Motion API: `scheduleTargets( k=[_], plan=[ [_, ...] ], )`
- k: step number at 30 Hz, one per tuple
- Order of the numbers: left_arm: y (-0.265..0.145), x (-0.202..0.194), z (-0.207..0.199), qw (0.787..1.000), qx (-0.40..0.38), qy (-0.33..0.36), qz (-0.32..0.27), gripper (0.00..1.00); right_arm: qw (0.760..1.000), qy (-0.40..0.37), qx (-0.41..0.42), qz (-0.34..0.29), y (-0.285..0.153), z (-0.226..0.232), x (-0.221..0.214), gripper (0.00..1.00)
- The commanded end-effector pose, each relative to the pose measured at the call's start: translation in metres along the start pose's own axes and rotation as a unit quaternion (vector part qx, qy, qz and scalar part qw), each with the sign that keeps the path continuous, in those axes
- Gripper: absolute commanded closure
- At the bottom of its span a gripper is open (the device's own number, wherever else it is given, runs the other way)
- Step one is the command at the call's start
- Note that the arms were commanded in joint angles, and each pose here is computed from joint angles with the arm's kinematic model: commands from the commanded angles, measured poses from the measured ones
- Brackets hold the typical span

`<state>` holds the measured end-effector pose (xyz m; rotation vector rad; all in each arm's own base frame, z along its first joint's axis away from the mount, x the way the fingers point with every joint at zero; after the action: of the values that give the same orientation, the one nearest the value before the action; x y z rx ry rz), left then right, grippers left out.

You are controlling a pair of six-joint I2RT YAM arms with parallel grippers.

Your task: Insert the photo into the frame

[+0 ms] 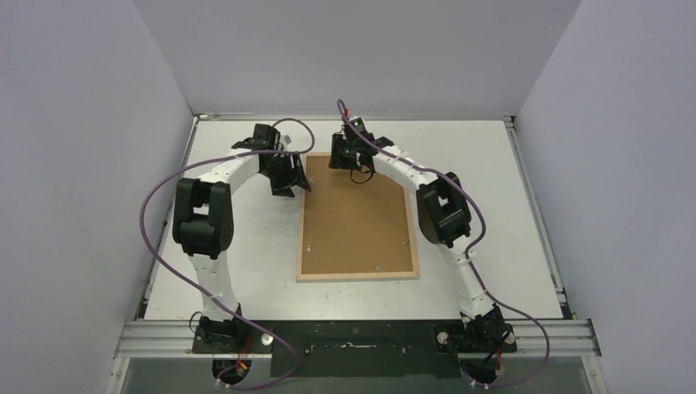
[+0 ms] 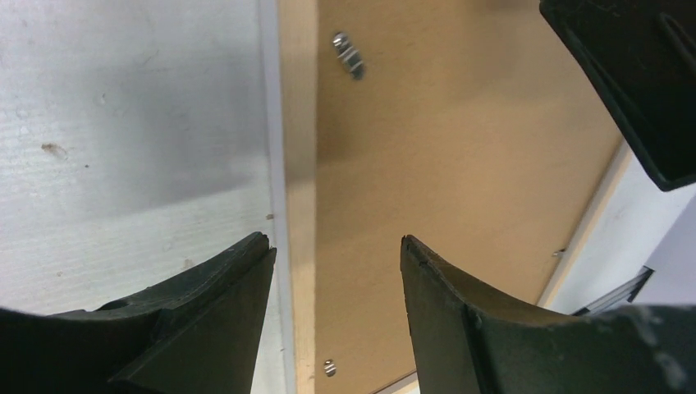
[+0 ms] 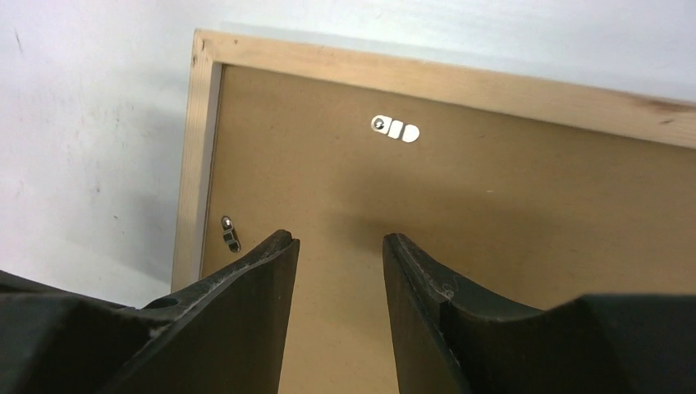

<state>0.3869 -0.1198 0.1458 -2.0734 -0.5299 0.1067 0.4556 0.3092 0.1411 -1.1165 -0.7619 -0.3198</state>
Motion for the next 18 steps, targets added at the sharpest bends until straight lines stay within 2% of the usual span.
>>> scheduleTargets(
  k=[1,11,15,18],
  plan=[
    [0.013,-0.008,0.016,0.999,0.035,0.014,0.004,0.44,0.998,-0.012,0.018,-0.059,0.006,0.015,0.021,0.57],
    [0.030,-0.025,0.030,0.998,0.051,0.017,0.025,0.48,0.998,-0.015,-0.024,-0.055,0.030,0.006,0.002,0.57],
    [0.038,-0.030,0.035,0.997,0.054,0.017,0.044,0.58,0.998,-0.015,-0.028,-0.046,0.042,0.003,-0.004,0.57],
    [0.041,-0.035,0.040,0.996,0.061,0.019,0.055,0.61,0.999,-0.013,-0.033,-0.038,0.051,0.000,-0.008,0.57]
  ],
)
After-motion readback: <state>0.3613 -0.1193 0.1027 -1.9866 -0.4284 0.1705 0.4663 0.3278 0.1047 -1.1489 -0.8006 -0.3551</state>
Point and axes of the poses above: each gripper's point midway between its finger pads, its own y axis out along the fingers, its own z axis along the line the jaws close on, x = y × z, the point moved 9 cm from there along -y, back along the fingers, and after that the axes turned 13 degrees about -y, right-handed, at the moved point
